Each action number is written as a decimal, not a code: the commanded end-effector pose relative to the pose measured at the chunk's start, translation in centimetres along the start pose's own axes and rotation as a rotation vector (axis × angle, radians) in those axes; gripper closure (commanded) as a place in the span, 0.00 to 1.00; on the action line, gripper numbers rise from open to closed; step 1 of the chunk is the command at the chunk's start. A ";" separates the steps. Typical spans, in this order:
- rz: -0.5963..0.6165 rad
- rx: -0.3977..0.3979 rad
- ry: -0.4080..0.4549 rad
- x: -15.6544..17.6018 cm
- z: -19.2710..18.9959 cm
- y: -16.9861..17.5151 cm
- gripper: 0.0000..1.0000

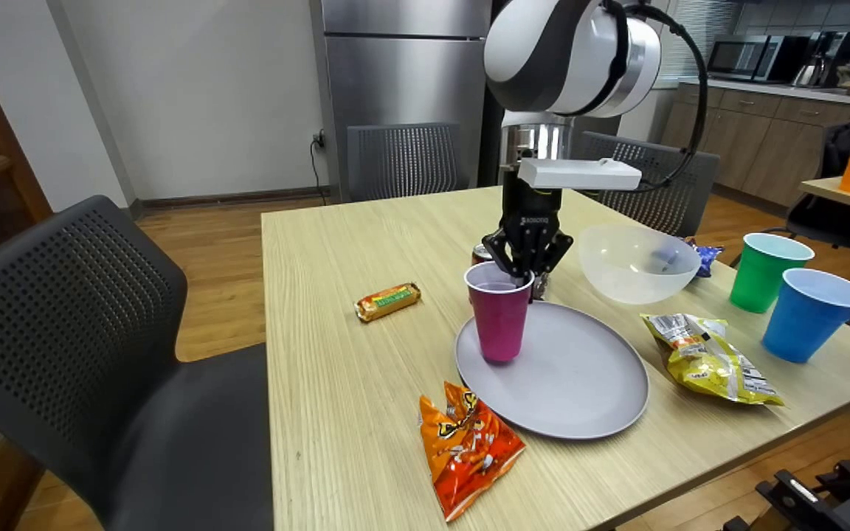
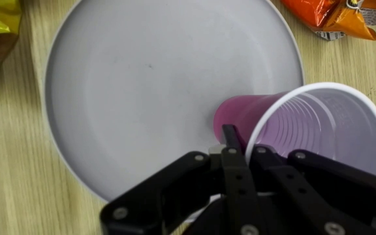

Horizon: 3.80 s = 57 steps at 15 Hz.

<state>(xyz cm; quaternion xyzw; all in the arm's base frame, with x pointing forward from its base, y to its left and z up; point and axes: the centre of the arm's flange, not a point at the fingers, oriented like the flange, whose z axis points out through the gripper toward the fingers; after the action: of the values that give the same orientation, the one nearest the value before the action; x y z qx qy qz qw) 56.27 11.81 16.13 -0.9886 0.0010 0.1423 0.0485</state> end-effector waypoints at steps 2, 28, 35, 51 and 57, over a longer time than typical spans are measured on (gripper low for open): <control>-0.007 0.013 -0.010 -0.4 -0.4 0.1 0.71; -0.098 -0.118 0.121 -10.4 -6.6 -9.5 0.00; -0.108 -0.111 0.095 -9.7 -5.7 -10.7 0.00; -0.093 -0.065 0.125 -10.9 -4.2 -11.1 0.00; -0.059 -0.029 0.147 -12.2 -2.2 -11.7 0.00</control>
<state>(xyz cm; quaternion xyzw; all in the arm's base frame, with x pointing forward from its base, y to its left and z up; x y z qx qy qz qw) 46.89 22.68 23.07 -0.9955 -0.0466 0.0782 0.0274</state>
